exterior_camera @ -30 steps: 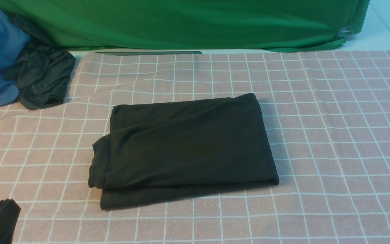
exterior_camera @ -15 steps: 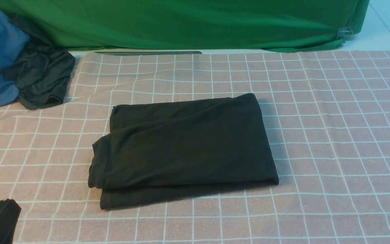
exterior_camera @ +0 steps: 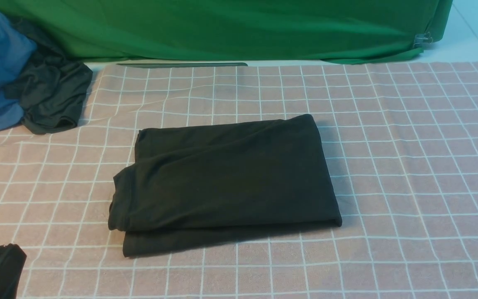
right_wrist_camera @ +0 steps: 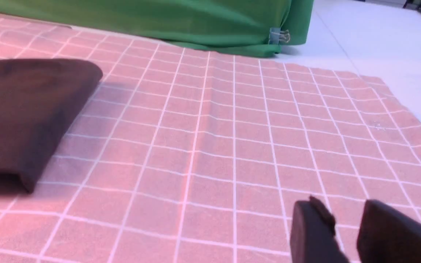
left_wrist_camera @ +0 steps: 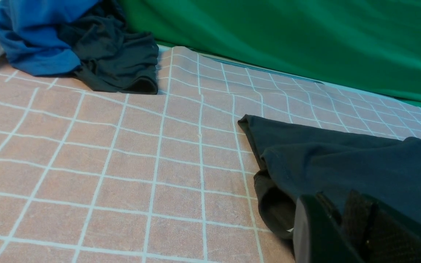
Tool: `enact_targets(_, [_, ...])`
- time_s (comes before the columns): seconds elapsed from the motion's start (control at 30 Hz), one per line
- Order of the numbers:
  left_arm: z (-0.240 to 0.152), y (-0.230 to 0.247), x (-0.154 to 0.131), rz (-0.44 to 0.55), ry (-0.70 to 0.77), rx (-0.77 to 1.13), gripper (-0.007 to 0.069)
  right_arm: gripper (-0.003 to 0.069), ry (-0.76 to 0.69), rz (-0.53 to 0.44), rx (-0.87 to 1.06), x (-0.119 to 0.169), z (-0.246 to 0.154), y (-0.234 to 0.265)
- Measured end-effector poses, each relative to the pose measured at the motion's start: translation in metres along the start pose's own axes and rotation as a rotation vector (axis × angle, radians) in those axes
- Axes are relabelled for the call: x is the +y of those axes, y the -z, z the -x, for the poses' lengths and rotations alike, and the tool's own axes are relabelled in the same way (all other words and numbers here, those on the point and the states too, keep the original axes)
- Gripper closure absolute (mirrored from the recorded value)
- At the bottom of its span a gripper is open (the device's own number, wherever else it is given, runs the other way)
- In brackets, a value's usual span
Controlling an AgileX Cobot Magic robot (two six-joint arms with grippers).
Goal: Fold a long-sleeved shirt over a pink coffee tablecloth.
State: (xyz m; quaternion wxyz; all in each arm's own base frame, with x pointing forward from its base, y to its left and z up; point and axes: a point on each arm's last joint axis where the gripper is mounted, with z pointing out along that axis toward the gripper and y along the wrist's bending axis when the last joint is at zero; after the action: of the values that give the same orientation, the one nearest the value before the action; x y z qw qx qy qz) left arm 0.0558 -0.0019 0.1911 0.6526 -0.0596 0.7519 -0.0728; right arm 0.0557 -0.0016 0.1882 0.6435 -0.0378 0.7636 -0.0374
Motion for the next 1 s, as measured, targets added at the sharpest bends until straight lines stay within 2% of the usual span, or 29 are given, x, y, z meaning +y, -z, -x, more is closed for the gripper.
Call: enact_targets(1.0, [0.0000,0.0000,0.0000,0.000,-0.001,0.000,0.0465,0.0421,-0.001,0.001,-0.005,0.0001,0.0003,0.0002])
